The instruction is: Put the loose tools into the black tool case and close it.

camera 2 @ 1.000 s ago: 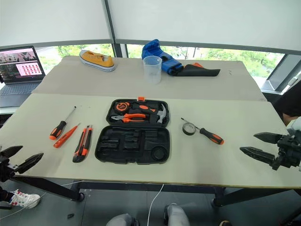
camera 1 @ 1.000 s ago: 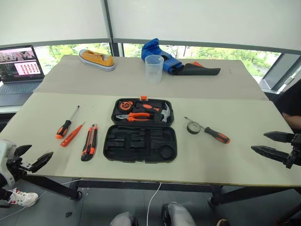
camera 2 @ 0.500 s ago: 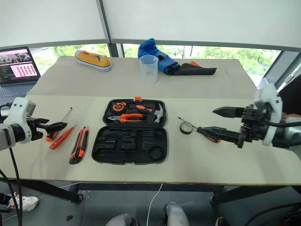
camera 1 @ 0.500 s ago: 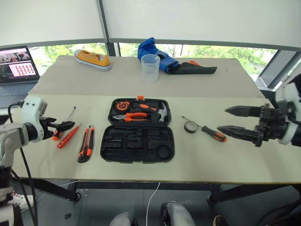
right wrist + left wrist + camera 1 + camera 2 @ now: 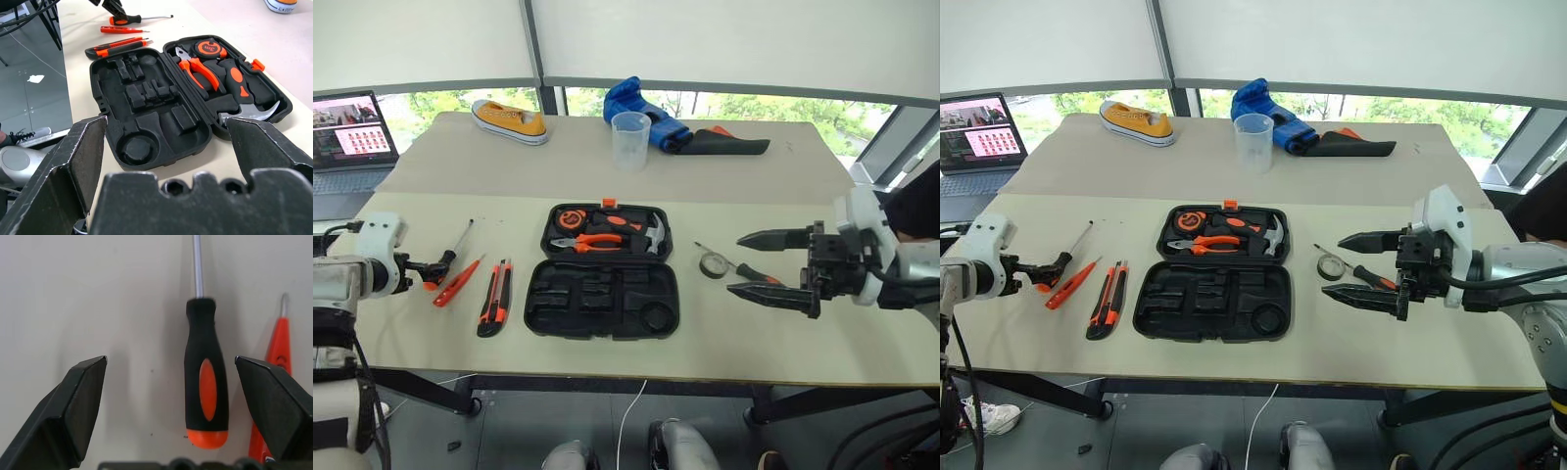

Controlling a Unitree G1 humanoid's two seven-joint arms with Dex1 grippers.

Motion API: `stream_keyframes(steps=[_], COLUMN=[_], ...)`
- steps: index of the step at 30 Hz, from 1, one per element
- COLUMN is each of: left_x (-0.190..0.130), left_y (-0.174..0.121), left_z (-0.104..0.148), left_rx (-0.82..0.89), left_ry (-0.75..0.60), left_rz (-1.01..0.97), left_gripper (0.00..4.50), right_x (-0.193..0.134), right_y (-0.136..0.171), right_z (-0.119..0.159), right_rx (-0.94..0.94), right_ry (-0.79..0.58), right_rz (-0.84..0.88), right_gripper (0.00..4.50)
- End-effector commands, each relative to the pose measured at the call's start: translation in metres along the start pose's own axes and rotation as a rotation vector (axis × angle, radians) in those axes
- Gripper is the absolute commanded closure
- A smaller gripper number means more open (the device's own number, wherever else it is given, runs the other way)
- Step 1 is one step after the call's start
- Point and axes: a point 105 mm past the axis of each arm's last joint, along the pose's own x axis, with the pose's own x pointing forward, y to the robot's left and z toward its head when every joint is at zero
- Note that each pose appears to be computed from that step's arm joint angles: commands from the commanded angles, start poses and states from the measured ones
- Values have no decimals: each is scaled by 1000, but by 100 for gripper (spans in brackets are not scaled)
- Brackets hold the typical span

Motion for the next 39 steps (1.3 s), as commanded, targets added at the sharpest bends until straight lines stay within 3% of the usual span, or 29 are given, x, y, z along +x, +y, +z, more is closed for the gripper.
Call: stream_keyframes(steps=[1, 6, 7, 9, 12, 14, 17, 20, 25, 33, 39], left_x=[4, 9, 8, 4, -11, -28, -45, -46, -30, 3, 8], left_y=[3, 10, 11, 10, -11, -46, -100, -151, -198, -218, -224], left_z=[-5, -10, -5, 14, 64, 99, 116, 109, 77, 66, 67], left_rx=[-15, -32, -29, -7, 91, 279, 528, 736, 1003, 1130, 1170], left_ry=[22, 20, -1, -77, -271, -415, -494, -462, -332, -253, -255], left_rz=[-11, 17, 17, -6, -150, -322, -541, -728, -882, -861, -875], left_gripper=[155, 346, 363, 363, 363, 363, 363, 363, 363, 363, 363], right_x=[-1, -4, -5, -7, -10, -10, -9, -6, -2, -2, -1], right_y=[1, -1, -1, -1, 2, 7, 11, 10, 9, 12, 13], right_z=[15, 16, 16, 14, 9, 3, -4, -9, -14, -15, -15], right_rx=[-69, -71, -72, -69, -45, -22, -11, -27, -30, -24, -25], right_ry=[-33, -29, -26, -19, -4, 13, 31, 50, 55, 41, 36], right_rz=[-5, -22, -28, -37, -39, -22, -16, -37, -63, -97, -108], right_gripper=[0, 0, 0, 0, 0, 0, 0, 0, 0, 0, 0])
